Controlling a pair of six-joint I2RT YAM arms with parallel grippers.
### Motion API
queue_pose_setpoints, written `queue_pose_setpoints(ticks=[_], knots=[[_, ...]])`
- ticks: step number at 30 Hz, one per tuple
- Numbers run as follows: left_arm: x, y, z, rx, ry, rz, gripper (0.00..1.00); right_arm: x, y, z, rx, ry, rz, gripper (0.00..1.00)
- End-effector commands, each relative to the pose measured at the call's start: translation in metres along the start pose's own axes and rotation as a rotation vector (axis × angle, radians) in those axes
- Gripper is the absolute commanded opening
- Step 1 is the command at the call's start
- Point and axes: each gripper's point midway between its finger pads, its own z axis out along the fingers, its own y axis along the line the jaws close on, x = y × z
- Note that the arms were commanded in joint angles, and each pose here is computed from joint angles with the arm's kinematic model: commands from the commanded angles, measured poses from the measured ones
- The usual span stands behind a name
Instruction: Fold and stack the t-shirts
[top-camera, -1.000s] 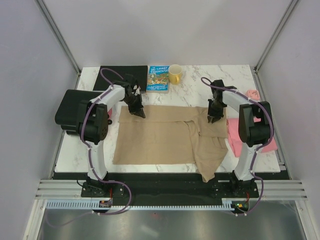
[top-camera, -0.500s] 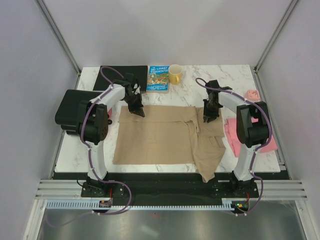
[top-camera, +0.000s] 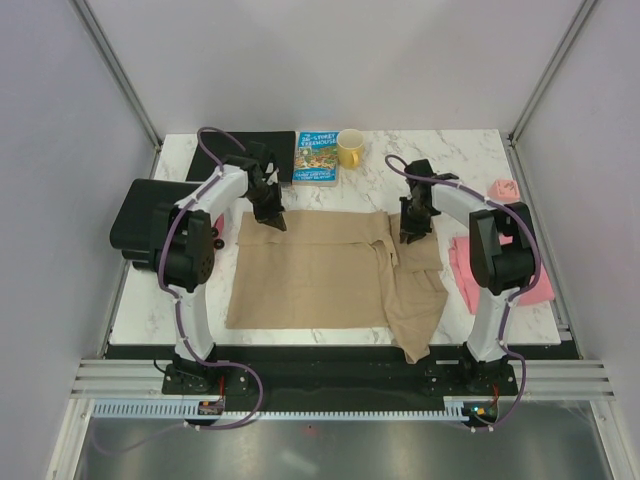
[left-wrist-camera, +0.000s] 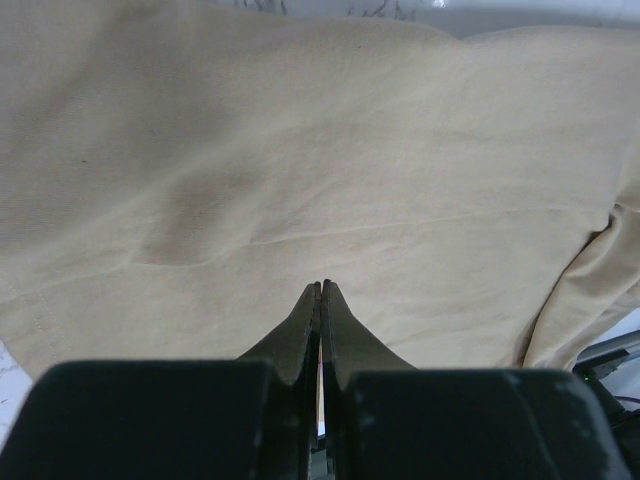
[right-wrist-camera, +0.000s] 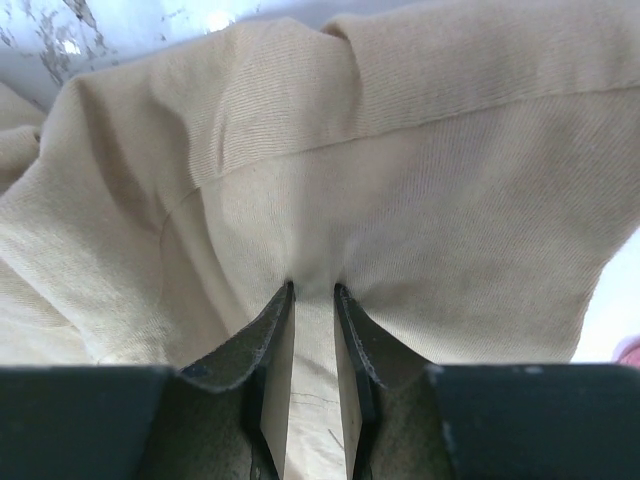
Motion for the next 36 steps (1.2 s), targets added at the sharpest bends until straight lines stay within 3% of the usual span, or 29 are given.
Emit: queue_pose_setpoints(ticks=[1,9,17,27,36], knots=[[-0.018,-0.012,-0.033,0.016,-0.1,0.067,0.02,-0.012,0.007,0.003,-0.002,-0.019,-0.034,0.3],[-0.019,0.006,-0.042,-0.054,-0.124,0.061,0.02,-0.021,0.003,-0.01,0.016,-0.051,-0.108,0.31],[-0.019,0.006,-0.033,-0.048,-0.104,0.018,0.02,-0.017,0.0,0.006,0.031,-0.022,-0.11,0.31],[-0.041,0.019,0.015,-0.109,-0.072,0.024,0.02,-0.071,0.003,-0.084,0.055,-0.304,-0.065,0.32],[-0.049,0.031,0.052,-0.141,-0.023,0.009,0.02,-0.079,0.005,-0.063,0.062,-0.277,-0.065,0.36]])
